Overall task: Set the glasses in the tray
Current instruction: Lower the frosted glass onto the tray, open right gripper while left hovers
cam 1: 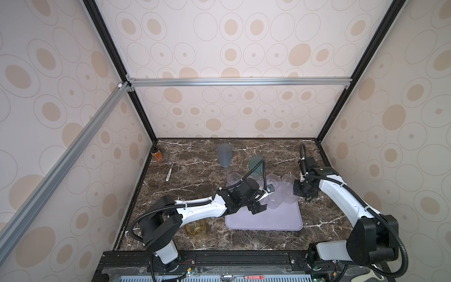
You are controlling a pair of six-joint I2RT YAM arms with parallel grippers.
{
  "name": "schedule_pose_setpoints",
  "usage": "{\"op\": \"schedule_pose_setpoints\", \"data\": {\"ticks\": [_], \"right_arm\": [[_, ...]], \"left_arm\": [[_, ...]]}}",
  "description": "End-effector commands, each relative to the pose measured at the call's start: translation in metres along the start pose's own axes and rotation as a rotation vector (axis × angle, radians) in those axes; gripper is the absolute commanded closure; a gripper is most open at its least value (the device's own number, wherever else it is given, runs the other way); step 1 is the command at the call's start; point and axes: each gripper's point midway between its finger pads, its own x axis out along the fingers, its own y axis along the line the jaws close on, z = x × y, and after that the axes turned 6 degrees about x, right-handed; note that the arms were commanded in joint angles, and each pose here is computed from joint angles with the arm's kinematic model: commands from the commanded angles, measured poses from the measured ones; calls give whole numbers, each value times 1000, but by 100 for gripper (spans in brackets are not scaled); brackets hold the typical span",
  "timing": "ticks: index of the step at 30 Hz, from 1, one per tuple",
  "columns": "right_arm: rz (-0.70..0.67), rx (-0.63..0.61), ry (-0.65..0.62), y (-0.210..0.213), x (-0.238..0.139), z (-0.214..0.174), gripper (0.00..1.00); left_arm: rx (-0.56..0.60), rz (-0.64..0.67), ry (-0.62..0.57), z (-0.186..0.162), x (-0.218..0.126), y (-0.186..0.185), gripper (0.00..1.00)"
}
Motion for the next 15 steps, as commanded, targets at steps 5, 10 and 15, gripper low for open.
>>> {"op": "schedule_pose_setpoints", "data": {"ticks": [5, 10, 15], "right_arm": [[-20, 14, 16, -2, 20, 2, 100], [-33, 6, 22, -4, 26, 3, 100], [-45, -3, 21, -6, 26, 3, 100]], "left_arm": [[14, 3, -10, 9, -1, 6, 1], [4, -1, -13, 9, -1, 6, 1], [3, 0, -11, 8, -1, 7, 1]]}}
